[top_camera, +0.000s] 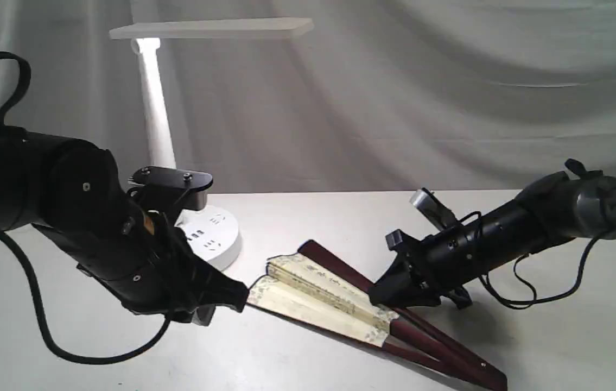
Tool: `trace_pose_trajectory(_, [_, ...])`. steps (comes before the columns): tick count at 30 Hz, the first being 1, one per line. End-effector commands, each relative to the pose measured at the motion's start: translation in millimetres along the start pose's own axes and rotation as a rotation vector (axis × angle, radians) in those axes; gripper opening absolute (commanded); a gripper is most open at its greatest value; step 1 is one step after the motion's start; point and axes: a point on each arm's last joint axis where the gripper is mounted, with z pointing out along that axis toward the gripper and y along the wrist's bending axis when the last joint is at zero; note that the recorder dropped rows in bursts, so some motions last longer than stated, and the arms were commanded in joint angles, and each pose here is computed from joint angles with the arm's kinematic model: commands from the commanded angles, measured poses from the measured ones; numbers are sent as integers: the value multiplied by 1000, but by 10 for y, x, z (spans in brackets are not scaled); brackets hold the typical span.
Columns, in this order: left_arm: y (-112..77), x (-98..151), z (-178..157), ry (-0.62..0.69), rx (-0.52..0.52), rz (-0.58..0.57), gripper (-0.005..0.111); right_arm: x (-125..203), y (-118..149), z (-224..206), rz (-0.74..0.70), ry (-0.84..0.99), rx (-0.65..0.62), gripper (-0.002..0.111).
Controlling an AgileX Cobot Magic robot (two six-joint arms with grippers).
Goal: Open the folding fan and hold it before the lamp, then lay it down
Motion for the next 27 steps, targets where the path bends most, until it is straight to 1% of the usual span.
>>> trace_pose_trajectory(1, [-26,-17,-14,-7,8,-10,30,22,-37,55,5,14,-2,1])
trace_pose_trajectory(5, [-25,-13,-14,-2,8,-10,30,18,-7,39,9,10,-48,0])
trace_pose_trajectory(9, [-25,-13,-14,-2,8,-10,30,26,68,32,-16,18,-131,0])
trace_pose_trajectory(14, [-25,-6,-14,6,7,-10,30,-10,107,26,-16,-23,-174,0])
trace_pose_trajectory(19, [-20,-6,-14,5,2,3,30,-33,160,-11,-19,-40,-186,0])
trace_pose_trajectory(21, [-16,-9,-22,1,-3,14,30,-46,208,-51,-31,-47,-184,0])
trace_pose_trajectory(24, [-12,-14,-38,-5,-8,67,30,-73,313,-135,-55,-64,-184,0])
trace_pose_trajectory(27, [-14,-23,-68,-24,-7,70,30,-92,405,-211,-63,-77,-184,0])
